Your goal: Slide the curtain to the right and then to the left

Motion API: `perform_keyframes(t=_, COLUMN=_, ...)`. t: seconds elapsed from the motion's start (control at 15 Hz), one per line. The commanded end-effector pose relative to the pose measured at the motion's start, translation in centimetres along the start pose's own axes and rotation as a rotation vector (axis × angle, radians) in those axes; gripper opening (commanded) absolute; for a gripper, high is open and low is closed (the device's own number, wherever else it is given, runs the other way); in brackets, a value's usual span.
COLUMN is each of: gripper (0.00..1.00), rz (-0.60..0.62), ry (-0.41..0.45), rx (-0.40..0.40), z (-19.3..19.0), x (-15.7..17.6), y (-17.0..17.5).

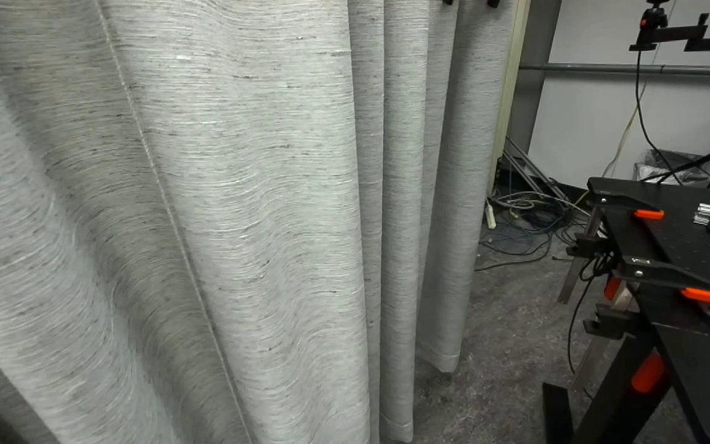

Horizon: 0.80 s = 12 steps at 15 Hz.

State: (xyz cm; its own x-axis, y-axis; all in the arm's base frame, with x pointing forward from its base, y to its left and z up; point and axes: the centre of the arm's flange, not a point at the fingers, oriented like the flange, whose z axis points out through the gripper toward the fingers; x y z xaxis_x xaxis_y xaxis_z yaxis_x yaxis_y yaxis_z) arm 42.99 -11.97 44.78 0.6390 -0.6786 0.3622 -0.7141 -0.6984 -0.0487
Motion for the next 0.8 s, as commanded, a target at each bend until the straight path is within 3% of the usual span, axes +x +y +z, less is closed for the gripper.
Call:
perform_keyframes(t=0.0, gripper=1.0, rz=0.013, ry=-0.016, rx=-0.035, z=-0.6, x=-1.5, y=1.7)
perform_keyframes(t=0.73, gripper=1.0, rz=0.006, ry=-0.054, rx=-0.093, z=0.2, x=-2.0, y=2.0)
